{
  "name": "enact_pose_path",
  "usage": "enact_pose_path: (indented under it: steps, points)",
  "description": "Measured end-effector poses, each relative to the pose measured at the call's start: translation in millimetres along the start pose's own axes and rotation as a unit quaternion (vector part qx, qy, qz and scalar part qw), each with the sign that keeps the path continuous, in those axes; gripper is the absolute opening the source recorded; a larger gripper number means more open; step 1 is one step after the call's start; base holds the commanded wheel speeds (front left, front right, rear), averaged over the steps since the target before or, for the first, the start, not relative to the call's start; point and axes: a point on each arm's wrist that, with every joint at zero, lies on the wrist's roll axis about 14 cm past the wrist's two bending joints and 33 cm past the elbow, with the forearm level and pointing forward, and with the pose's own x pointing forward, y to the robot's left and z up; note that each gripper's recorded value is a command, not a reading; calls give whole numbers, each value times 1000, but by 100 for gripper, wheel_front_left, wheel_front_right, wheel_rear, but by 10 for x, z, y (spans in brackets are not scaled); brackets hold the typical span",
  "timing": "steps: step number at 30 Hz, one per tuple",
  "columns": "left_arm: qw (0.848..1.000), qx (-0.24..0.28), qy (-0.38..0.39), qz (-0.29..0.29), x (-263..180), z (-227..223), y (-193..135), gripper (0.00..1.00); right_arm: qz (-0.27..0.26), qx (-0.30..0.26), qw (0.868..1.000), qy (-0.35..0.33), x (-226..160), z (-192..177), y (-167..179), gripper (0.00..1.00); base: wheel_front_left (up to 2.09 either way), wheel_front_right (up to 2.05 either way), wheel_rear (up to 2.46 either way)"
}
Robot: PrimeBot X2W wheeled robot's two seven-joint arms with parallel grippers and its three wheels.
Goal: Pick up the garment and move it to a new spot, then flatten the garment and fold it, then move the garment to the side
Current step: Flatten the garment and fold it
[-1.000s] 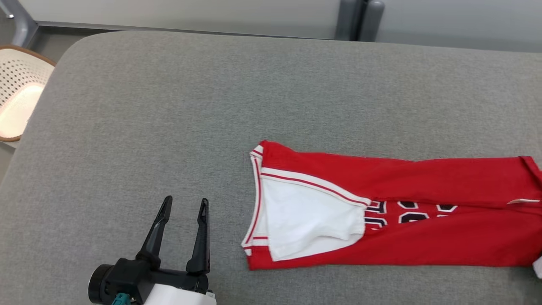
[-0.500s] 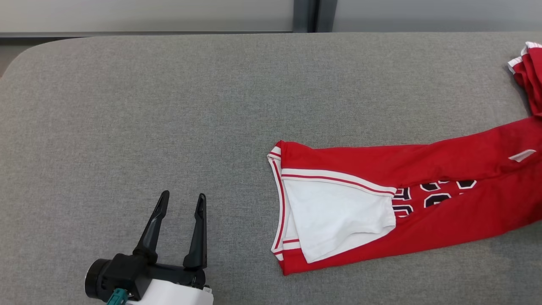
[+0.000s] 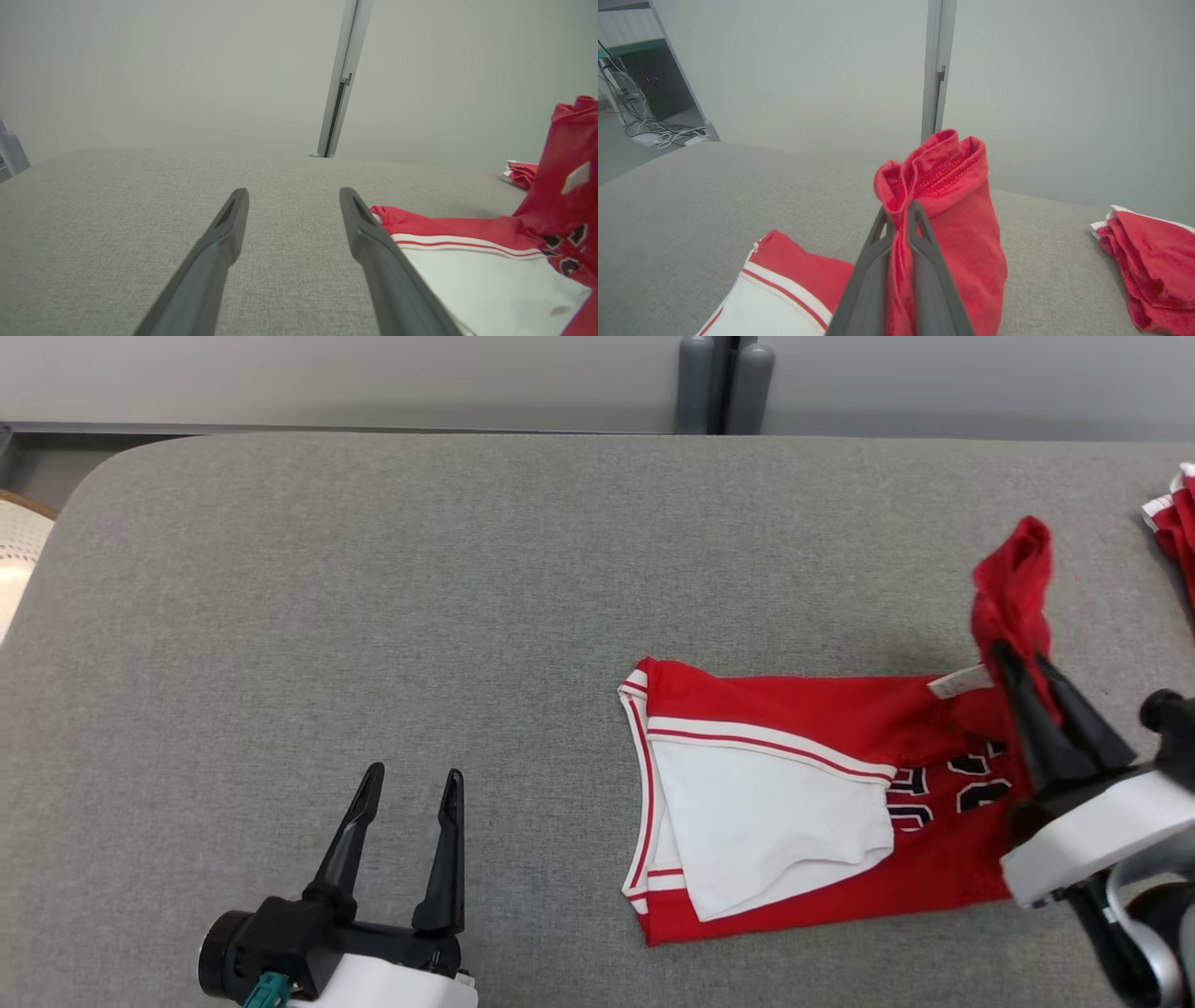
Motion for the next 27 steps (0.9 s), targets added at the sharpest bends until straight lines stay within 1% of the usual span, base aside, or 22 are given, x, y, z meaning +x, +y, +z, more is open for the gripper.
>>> enact_pose_path:
  steps: [4,8,9,12,19,24,25,26,27]
  points:
    - [1000,2,-4,11,-45,34,61,100,59,19,998,-12,77,64,498,0,0,0,0]
    - [1000,0,-4,19,-85,39,103,100,102,32,994,-3,172,-2,858,0,0,0,0]
    - [1000,0,-4,19,-85,39,103,100,102,32,994,-3,172,-2,858,0,0,0,0]
    - [1000,0,-4,24,-106,44,129,100,127,41,991,11,245,-110,1065,0,0,0,0]
    - [999,1,1,35,-117,20,192,100,174,58,981,64,355,-496,1436,0,0,0,0]
    - [999,0,4,38,-118,2,209,100,193,77,974,88,394,-687,1610,0,0,0,0]
    - [999,0,5,38,-120,-2,205,100,194,80,973,92,398,-716,1632,45,0,0,0]
    - [999,0,5,37,-120,-3,204,100,197,85,973,89,400,-712,1660,100,0,0,0]
    - [999,-1,5,37,-119,-3,202,100,201,98,971,80,408,-664,1701,100,0,0,0]
